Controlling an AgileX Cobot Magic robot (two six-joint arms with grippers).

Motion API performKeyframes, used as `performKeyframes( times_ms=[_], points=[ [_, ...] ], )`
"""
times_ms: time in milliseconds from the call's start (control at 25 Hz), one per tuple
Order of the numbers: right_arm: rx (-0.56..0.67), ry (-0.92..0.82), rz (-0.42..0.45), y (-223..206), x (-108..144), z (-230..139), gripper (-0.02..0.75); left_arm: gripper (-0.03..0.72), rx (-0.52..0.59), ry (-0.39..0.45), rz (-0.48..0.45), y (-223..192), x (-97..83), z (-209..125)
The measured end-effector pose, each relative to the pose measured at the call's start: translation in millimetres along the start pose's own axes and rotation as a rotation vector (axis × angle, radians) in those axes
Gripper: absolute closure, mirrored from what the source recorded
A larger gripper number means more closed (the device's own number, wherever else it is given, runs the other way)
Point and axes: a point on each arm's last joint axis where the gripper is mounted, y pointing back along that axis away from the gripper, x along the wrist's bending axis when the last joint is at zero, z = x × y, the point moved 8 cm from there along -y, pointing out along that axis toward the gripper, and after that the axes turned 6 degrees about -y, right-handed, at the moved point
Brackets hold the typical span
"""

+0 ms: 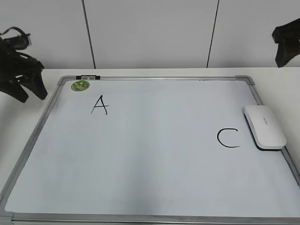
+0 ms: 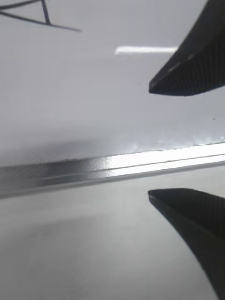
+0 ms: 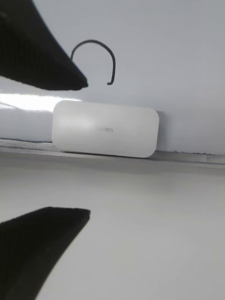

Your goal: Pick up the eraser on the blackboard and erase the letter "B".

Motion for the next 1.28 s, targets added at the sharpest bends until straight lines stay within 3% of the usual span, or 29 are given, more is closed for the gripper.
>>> performKeyframes(
  times_ms=[440,720,880,1280],
  points=[
    [-0.157,0.015,0.047,103.0,-5.9,-25.3,0.144,0.231,-0.257,-0.030,0.123,142.7,-32.2,-4.2],
    [-0.299,0.011,0.066,160.7,-11.6,-44.9,0.144,0.230,-0.458,-0.073,0.197,240.8,-65.8,-55.4],
    [-0.393,0.001,0.084,194.7,-14.3,-60.1,0.144,0.230,-0.487,-0.080,0.227,258.8,-76.0,-99.7],
    [-0.590,-0.017,0.124,260.2,-20.3,-107.8,0.144,0.230,-0.529,-0.079,0.224,258.5,-96.5,-195.1]
  ],
)
